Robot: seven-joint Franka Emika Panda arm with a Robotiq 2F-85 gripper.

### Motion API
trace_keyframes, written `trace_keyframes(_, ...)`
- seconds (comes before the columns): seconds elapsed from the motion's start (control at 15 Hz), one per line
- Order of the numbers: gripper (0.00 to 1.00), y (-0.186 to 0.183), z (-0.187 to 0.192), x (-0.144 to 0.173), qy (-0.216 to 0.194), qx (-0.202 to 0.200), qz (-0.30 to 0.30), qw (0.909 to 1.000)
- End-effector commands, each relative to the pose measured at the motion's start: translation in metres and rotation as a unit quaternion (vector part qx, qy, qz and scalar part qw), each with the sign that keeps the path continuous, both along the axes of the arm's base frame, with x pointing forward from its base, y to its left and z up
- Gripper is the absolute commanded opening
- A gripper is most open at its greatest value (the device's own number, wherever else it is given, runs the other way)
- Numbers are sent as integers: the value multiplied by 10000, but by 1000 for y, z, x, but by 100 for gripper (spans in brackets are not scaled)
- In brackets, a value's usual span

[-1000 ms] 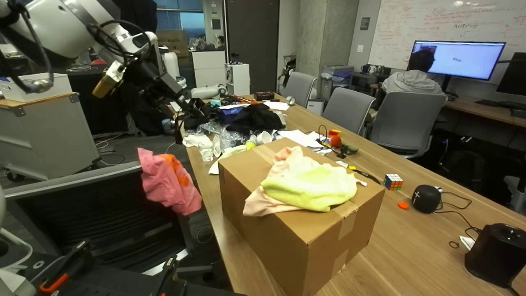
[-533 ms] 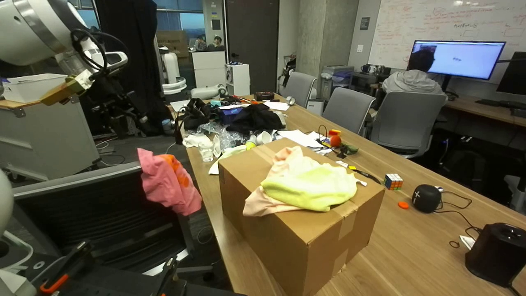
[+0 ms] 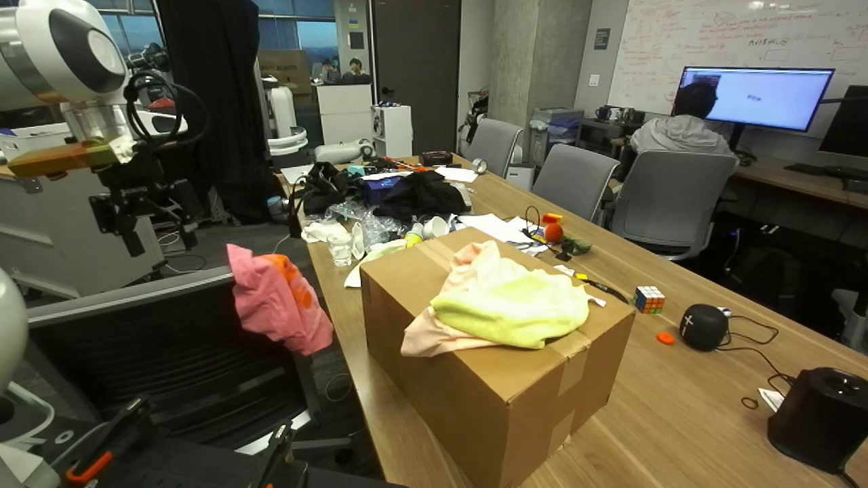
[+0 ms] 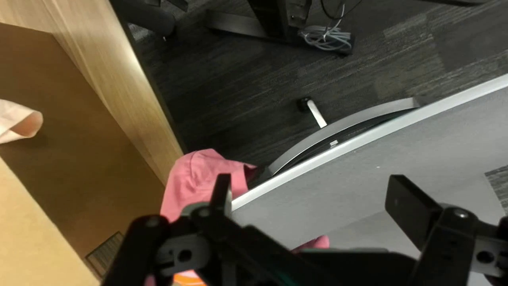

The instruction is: Move the peach shirt, the green towel and the pink shirt on the top of the box

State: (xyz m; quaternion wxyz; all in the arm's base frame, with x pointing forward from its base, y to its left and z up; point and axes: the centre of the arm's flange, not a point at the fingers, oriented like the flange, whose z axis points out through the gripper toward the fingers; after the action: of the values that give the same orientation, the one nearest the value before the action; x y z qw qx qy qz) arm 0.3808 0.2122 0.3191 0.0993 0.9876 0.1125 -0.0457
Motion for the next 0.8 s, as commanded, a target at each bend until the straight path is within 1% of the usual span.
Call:
trace_keyframes(0.0,100,18,-22,-1,144,166,361,9991)
trace_keyframes(0.13,100,25,-36,2,35,145,494,9987)
trace_keyframes(0.33,100,31,-52,11,-250,125,663,9974)
trace_keyframes(0.53,100,33,-59,25,-779,94,711,9944)
trace_keyframes(0.73,100,30,-53,42,-1225,-17,697,9900)
